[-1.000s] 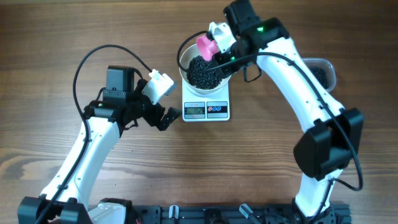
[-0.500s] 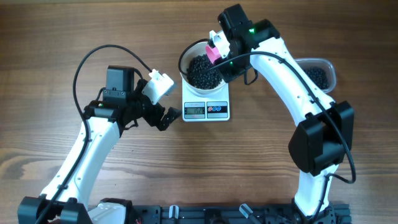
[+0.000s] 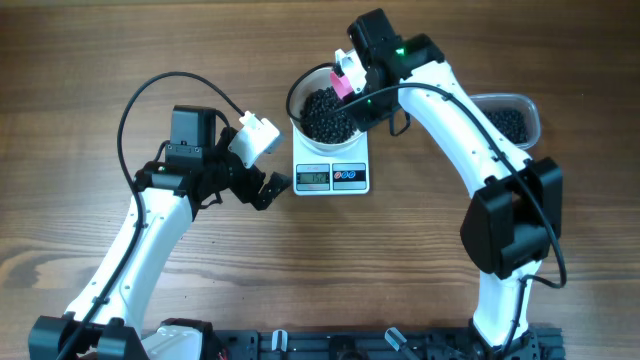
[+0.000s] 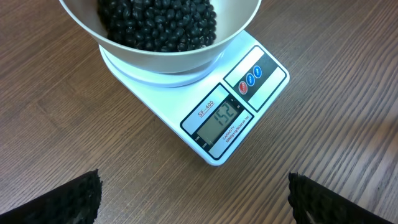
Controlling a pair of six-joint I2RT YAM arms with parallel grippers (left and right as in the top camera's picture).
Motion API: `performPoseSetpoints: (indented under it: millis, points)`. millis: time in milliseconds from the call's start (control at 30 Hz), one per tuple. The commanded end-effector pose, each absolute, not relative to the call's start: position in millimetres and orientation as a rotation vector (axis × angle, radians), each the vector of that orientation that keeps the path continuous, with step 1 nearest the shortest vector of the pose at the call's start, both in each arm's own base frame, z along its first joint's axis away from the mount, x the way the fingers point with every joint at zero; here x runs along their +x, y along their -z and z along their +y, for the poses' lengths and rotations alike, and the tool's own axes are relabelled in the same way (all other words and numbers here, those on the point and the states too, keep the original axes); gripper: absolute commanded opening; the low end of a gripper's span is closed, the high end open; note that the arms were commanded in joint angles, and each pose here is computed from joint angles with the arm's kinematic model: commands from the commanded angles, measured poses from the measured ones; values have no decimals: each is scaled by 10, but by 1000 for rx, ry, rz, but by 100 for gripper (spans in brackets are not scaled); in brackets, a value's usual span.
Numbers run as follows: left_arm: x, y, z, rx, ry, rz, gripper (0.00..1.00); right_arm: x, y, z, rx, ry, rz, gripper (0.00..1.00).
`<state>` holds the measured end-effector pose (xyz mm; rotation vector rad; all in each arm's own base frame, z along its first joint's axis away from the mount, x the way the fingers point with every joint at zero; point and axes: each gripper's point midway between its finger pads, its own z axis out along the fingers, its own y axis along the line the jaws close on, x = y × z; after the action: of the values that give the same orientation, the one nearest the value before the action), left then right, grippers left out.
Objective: Scoop item into bowl and weigh 150g on scale
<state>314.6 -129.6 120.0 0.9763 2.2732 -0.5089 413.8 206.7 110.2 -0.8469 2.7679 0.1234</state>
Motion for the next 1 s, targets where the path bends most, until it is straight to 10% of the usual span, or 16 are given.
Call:
performPoseSetpoints:
  millis: [0,467,967]
  points:
    - [3126,-1186,-1297,980,518,2273,100,4059,-928,2138,-911,-114,2794,4]
    - [3127,-1186,-1297,980,518,2272,100,3957,-913,2271,-869,-334,2843,4]
    - [3126,-1186,-1297,980,518,2273,100,4086,-1930,2155,-707,-953,2570,4]
